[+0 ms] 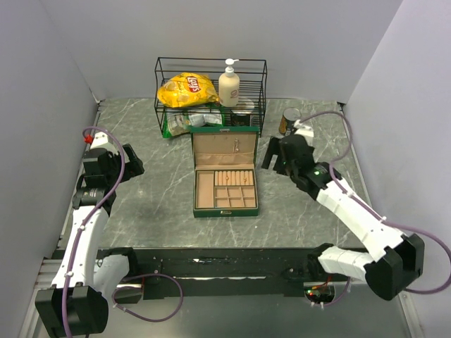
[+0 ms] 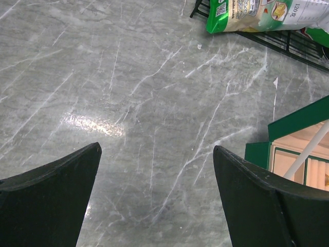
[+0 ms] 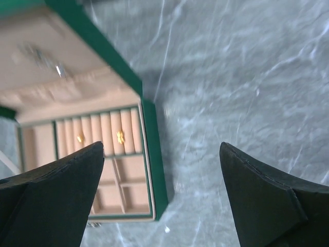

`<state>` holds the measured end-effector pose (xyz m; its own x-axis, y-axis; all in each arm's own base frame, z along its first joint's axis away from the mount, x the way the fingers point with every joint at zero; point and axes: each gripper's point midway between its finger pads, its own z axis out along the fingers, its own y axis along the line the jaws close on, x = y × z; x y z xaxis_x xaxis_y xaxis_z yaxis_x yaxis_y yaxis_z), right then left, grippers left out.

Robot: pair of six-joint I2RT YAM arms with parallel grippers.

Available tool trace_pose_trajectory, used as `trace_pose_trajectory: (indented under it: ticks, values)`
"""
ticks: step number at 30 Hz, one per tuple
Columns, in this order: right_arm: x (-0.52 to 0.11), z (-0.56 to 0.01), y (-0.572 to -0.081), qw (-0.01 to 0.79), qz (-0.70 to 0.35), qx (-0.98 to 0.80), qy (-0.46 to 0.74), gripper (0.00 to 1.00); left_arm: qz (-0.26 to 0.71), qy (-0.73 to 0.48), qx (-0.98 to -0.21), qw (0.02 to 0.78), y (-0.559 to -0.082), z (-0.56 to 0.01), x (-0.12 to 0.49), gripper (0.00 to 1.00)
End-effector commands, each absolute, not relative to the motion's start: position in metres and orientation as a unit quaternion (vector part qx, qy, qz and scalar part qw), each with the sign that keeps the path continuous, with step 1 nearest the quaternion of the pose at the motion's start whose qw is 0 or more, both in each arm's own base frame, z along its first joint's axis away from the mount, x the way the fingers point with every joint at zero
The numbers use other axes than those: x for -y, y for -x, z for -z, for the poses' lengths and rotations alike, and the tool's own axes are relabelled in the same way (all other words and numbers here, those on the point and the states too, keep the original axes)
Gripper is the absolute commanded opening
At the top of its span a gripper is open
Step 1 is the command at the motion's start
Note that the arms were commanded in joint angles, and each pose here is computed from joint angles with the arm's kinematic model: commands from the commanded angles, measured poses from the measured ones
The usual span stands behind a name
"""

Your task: Organize the mixed jewelry

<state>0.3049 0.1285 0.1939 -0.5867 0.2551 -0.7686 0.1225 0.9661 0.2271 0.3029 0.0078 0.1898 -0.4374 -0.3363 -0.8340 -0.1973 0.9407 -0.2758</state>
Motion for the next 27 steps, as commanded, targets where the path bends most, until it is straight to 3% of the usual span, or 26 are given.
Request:
trace_pose_trajectory:
  ticks: [1,13,19,27]
  values:
    - [-0.115,-0.252,-0.329,0.508,-0.114,-0.839,-0.158,1.0,0.075,0.151,-0.833,0.527,-0.309,-0.205,-0.007,0.96]
    - [-0.135,-0.318,-0.405,0.526,-0.129,-0.831,-0.13,1.0,0.076,0.15,-0.832,0.528,-0.309,-0.206,-0.006,0.96]
    - [-0.155,-0.295,-0.438,0.473,-0.145,-0.864,-0.092,1.0,0.077,0.149,-0.833,0.528,-0.309,-0.206,-0.006,0.96]
    - [-0.183,-0.266,-0.44,0.426,-0.198,-0.88,-0.069,1.0,0.078,0.147,-0.836,0.524,-0.31,-0.204,-0.005,0.96]
